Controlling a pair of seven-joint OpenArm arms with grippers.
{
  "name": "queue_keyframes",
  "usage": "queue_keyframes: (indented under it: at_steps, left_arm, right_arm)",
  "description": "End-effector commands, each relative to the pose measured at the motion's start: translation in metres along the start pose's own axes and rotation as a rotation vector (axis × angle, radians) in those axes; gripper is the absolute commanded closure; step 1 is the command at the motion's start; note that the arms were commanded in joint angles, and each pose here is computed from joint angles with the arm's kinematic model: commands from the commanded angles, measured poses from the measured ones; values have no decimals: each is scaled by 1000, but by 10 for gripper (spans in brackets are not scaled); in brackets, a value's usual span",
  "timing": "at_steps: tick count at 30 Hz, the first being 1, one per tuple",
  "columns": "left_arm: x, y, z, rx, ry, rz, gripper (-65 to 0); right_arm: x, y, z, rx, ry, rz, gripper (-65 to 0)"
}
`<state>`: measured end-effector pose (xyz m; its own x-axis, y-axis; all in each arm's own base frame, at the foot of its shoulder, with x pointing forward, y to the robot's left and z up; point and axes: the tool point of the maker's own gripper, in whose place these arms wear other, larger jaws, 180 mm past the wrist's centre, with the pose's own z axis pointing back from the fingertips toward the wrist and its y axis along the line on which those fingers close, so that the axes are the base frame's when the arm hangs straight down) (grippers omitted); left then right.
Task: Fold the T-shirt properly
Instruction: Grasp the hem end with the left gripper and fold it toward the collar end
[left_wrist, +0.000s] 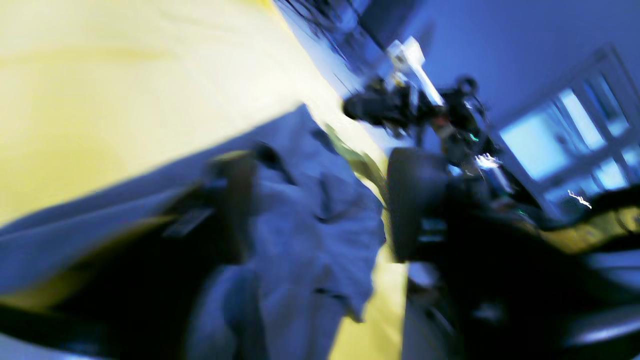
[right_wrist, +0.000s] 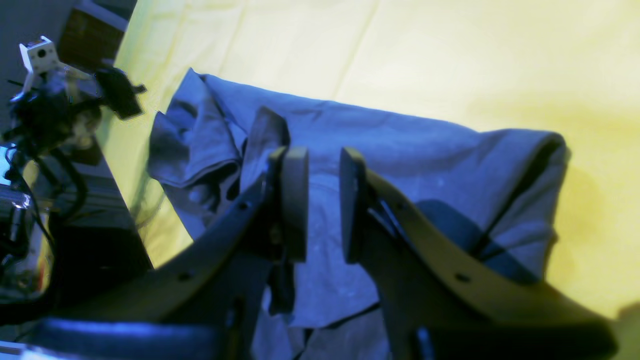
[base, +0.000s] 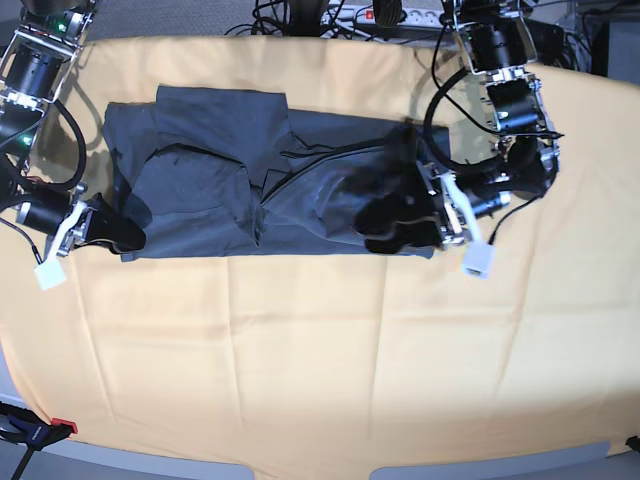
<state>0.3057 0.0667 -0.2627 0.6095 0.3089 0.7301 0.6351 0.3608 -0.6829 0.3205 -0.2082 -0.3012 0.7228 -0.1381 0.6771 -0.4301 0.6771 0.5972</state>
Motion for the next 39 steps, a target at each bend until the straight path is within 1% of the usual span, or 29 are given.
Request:
queue_keyframes:
  at_steps: [1,2,3,5,7,11,13,15,16,18,22,24,26,29,32,36,39]
  left_arm:
    - [12,5,5,38,-7,-46,-163]
    - [9,15,12,95,8,-50,-42]
    - [7,24,19,146,17,-50,0]
    - [5,36,29,211,8,-46,0]
    - [-4,39,35,233,30,-34,0]
    - [-22,42,48,257,69,-5,0]
    - [-27,41,51,253,81,2,0]
    - [-34,37,47,233,113,6,0]
    - [-39,33,42,206,136,12,0]
    - [-47,18,27,124,147,28,0]
    - [-55,-24,-3,-93,137,78,0]
    - [-64,-36,-14,-145,173,84,0]
    - [-68,-42,-21,-173,197,77,0]
    - [-59,-41,-22,-172,188,55,0]
    - [-39,-31,-15,-136,141,24,0]
    - [-6,-14,6,-60,62,-24,0]
    - [11,-2,26,2,37,-58,0]
  right_arm:
    - [29,5,9,9,-66,50,-145]
    - [37,6,10,8,-76,64,-151]
    - [45,7,12,6,-87,80,-153]
    - [61,9,14,8,-111,109,-153]
    - [73,13,14,12,-130,129,-153]
    - [81,15,14,15,-143,143,-153]
    - [80,15,14,15,-142,142,-153]
    - [80,15,13,19,-144,140,-153]
    - [80,16,12,22,-145,138,-153]
    - [79,18,9,31,-148,133,-153]
    - [77,21,3,48,-154,125,-153]
    - [77,21,3,48,-154,124,-153]
    - [77,21,3,48,-154,125,-153]
    - [77,21,3,48,-154,125,-153]
    - [75,20,3,47,-150,120,-153]
    - [72,20,3,46,-146,116,-153]
    - [72,20,3,46,-146,116,-153]
